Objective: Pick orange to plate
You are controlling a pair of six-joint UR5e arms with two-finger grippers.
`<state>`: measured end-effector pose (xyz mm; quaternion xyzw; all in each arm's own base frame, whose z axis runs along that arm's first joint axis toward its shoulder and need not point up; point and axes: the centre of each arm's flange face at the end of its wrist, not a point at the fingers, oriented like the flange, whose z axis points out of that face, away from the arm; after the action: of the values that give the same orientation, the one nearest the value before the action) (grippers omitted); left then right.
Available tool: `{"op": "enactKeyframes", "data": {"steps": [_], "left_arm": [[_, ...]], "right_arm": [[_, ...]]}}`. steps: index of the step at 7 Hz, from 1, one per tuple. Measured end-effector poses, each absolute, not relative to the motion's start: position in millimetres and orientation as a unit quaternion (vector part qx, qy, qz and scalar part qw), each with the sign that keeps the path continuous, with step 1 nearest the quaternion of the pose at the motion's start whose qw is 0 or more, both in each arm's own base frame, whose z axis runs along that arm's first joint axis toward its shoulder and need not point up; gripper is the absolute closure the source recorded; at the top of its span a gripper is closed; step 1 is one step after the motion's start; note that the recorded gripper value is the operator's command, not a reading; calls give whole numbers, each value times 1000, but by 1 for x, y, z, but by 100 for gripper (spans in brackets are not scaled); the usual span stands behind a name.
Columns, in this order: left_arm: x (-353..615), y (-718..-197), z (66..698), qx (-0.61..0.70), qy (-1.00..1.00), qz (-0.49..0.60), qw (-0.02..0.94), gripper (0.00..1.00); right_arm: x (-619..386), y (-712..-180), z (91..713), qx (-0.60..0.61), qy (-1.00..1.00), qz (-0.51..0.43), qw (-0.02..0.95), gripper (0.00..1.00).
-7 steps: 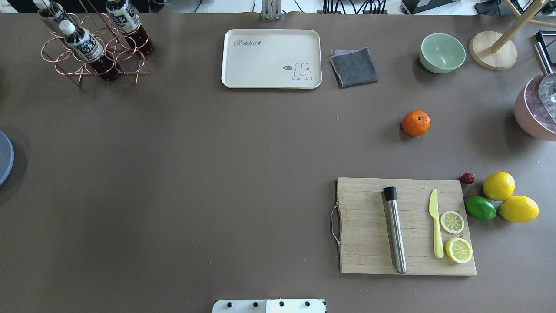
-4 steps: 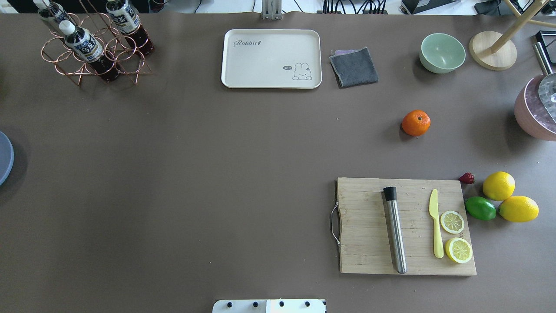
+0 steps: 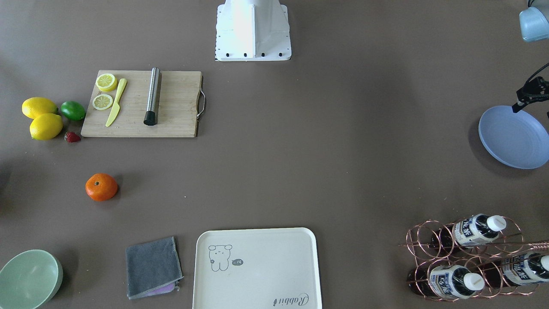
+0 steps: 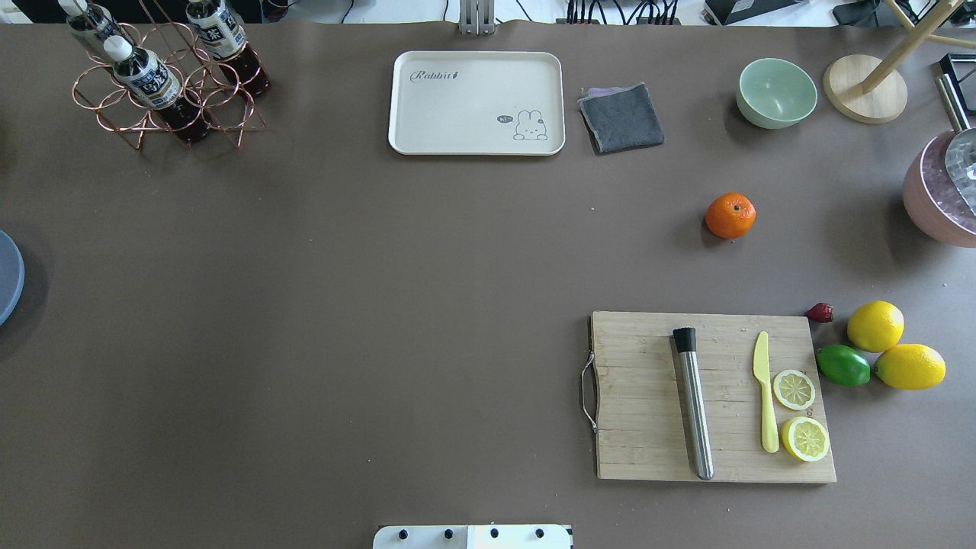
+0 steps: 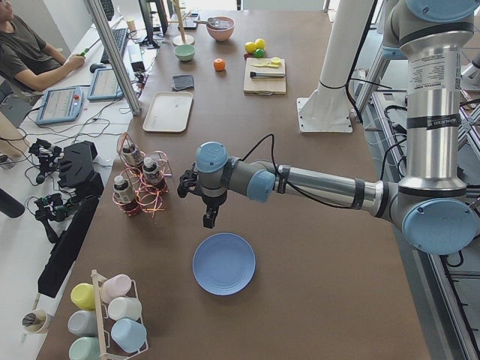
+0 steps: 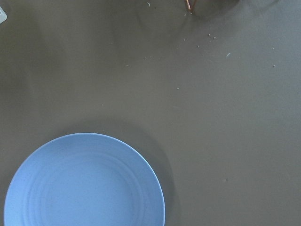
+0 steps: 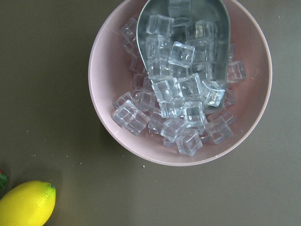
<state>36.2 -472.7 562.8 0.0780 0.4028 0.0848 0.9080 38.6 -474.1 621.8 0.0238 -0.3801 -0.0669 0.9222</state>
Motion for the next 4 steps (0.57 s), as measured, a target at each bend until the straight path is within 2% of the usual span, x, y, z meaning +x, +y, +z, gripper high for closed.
{"op": "enactKeyframes", "data": {"steps": [4], "left_arm": [[35,-471,580,78,402,88,908,2]], "right_arm": [[38,-471,620,26,-383,-69,921,0]]}}
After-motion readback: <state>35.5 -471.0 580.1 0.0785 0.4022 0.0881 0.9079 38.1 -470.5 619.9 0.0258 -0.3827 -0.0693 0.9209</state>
